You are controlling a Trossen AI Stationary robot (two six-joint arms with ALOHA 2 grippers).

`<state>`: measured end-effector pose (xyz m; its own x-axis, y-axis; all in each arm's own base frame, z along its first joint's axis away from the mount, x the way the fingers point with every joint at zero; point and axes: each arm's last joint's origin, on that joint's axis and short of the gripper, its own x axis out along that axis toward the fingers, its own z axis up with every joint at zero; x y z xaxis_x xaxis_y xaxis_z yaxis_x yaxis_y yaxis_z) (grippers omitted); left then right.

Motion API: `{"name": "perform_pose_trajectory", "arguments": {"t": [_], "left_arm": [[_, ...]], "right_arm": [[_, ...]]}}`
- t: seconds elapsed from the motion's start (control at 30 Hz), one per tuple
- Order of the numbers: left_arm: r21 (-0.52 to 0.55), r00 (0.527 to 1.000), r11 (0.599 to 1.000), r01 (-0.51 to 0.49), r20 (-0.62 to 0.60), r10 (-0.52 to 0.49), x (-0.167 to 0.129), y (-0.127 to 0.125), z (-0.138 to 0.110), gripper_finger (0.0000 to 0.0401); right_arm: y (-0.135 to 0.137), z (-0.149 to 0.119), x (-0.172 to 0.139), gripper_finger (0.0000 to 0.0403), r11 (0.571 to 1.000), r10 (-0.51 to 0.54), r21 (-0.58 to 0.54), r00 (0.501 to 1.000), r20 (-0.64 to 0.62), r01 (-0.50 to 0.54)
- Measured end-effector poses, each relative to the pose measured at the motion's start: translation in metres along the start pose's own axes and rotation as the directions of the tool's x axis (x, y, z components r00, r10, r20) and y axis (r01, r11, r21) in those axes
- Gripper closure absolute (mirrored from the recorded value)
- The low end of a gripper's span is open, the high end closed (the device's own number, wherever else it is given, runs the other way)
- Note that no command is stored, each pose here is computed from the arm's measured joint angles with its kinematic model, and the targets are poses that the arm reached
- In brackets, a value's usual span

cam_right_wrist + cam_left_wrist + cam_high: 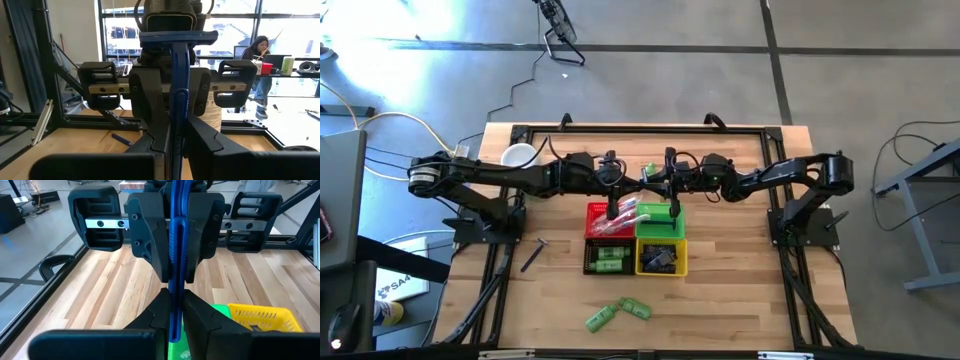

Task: Pick & Place Travel size toiletries
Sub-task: Put the blue razor into the green bin

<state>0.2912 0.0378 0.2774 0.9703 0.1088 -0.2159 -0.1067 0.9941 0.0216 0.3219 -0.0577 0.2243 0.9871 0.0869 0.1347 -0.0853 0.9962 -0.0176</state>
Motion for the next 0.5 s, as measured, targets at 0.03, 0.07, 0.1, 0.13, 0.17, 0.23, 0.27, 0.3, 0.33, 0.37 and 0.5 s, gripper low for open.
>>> {"name": "perform_pose_trajectory", "arguments": {"t": [0.03, 0.07, 0.1, 0.13, 0.17, 0.23, 0.27, 0.3, 0.33, 0.37, 0.5], "left_arm": [[-0.001, 1.000, 1.000, 0.000, 0.000, 0.000, 0.0000, 0.0000, 0.0000, 0.0371], [-0.002, 1.000, 1.000, 0.000, -0.001, 0.000, 0.0000, 0.0000, -0.0001, 0.0371], [-0.004, 1.000, 1.000, 0.000, -0.002, 0.000, 0.0000, 0.0000, -0.0001, 0.0371], [-0.004, 1.000, 1.000, 0.000, -0.004, 0.000, 0.0000, 0.0000, -0.0002, 0.0371], [-0.004, 1.000, 1.000, -0.002, -0.005, 0.002, 0.0000, 0.0001, -0.0002, 0.0371], [-0.004, 1.000, 1.000, -0.012, -0.005, 0.012, 0.0000, 0.0003, -0.0001, 0.0370], [-0.004, 1.000, 1.000, -0.019, -0.005, 0.019, 0.0000, 0.0003, -0.0001, 0.0369], [-0.004, 1.000, 1.000, -0.022, -0.006, 0.022, 0.0000, 0.0004, -0.0002, 0.0366], [-0.004, 1.000, 1.000, -0.023, -0.007, 0.023, 0.0000, 0.0005, -0.0002, 0.0361], [-0.004, 1.000, 1.000, -0.023, -0.008, 0.023, 0.0000, 0.0005, -0.0003, 0.0355], [-0.004, 0.999, 0.999, -0.036, -0.013, 0.036, 0.0000, 0.0009, -0.0009, 0.0309]], "right_arm": [[0.0000, 0.0000, 0.0000, 0.0374, 1.000, 0.000, 0.000, 1.000, 0.000, 0.000], [0.0000, 0.0000, 0.0000, 0.0374, 1.000, 0.000, 0.000, 1.000, 0.000, 0.000], [0.0000, 0.0000, 0.0000, 0.0374, 1.000, 0.000, 0.000, 1.000, 0.000, 0.000], [0.0000, -0.0002, 0.0000, 0.0373, 1.000, 0.000, 0.001, 1.000, -0.001, 0.000], [0.0000, -0.0002, -0.0001, 0.0372, 1.000, 0.000, 0.001, 1.000, -0.001, 0.000], [0.0000, -0.0002, -0.0001, 0.0371, 1.000, -0.001, 0.001, 1.000, -0.001, 0.001], [-0.0001, -0.0002, -0.0001, 0.0372, 1.000, -0.002, 0.001, 1.000, -0.001, 0.002], [-0.0001, -0.0002, -0.0001, 0.0372, 1.000, -0.002, 0.001, 1.000, -0.001, 0.002], [-0.0002, -0.0002, -0.0001, 0.0373, 1.000, -0.002, 0.001, 1.000, -0.002, 0.002], [-0.0001, -0.0003, -0.0001, 0.0373, 1.000, -0.002, 0.001, 1.000, -0.003, 0.002], [-0.0001, -0.0007, -0.0001, 0.0373, 1.000, -0.001, 0.002, 1.000, -0.007, 0.001]]}}
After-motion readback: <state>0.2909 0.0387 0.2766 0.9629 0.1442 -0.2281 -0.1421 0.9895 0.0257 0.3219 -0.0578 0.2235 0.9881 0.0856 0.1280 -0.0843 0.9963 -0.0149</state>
